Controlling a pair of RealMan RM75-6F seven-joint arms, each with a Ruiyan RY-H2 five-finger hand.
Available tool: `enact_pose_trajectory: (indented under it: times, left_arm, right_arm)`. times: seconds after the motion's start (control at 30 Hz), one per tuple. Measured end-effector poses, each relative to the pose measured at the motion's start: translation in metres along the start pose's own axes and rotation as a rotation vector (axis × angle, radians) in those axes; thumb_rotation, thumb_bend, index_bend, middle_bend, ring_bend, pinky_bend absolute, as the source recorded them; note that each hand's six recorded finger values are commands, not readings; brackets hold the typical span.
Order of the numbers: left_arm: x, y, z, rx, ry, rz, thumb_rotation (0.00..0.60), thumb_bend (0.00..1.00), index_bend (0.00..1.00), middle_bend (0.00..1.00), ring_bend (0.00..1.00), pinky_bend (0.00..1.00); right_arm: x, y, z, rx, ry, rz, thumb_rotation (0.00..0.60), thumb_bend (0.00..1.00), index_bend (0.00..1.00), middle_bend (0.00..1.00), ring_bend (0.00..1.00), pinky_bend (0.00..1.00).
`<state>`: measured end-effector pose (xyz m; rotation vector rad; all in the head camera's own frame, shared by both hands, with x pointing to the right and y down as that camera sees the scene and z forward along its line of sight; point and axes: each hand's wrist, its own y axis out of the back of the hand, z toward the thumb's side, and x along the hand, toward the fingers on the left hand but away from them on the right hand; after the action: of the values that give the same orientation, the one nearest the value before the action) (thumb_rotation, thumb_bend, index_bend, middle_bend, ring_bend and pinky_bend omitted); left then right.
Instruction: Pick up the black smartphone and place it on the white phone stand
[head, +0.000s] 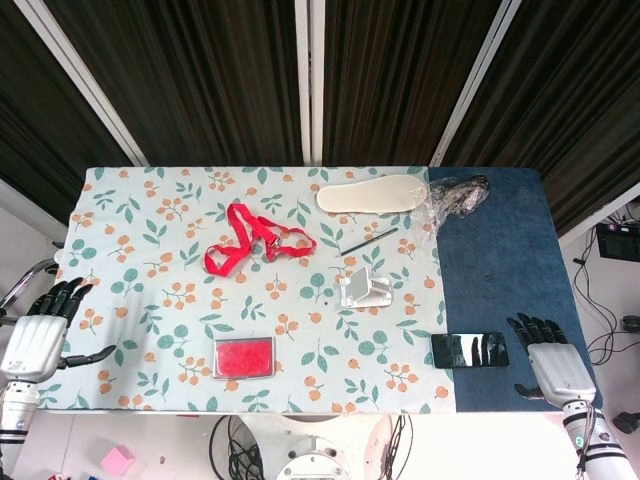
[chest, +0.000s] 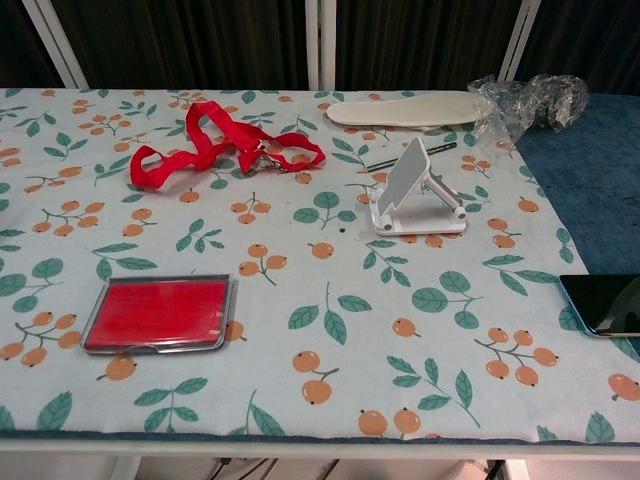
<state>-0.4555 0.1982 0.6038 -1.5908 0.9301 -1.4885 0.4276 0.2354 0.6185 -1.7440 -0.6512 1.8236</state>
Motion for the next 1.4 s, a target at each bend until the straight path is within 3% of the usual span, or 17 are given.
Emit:
enact_pose_trajectory:
  times: [0.23, 0.53, 1.0, 1.4]
  left_arm:
    - [0.002, -0.004, 0.005, -0.007, -0.023, -0.008, 0.279, 0.00, 0.10, 0.06, 0.06, 0.19]
    - [0.001, -0.009, 0.001, -0.015, -0.014, -0.034, 0.284, 0.00, 0.10, 0.06, 0.06, 0.19]
    - [0.001, -0.013, 0.002, -0.017, -0.016, -0.038, 0.282, 0.00, 0.10, 0.06, 0.06, 0.19]
    - [-0.001, -0.010, -0.003, -0.029, 0.000, -0.032, 0.284, 0.00, 0.10, 0.06, 0.06, 0.19]
  right_arm:
    - [-0.028, 0.004, 0.015, 0.030, 0.042, 0.140, 0.600, 0.04, 0.00, 0.00, 0.00, 0.00]
    - [-0.050, -0.015, 0.025, 0.054, 0.042, 0.198, 0.600, 0.04, 0.06, 0.00, 0.00, 0.00]
    - [-0.059, -0.020, 0.032, 0.082, 0.077, 0.130, 0.600, 0.05, 0.23, 0.00, 0.00, 0.00]
    - [-0.063, -0.022, 0.027, 0.114, 0.069, 0.087, 0.600, 0.08, 0.24, 0.00, 0.00, 0.00]
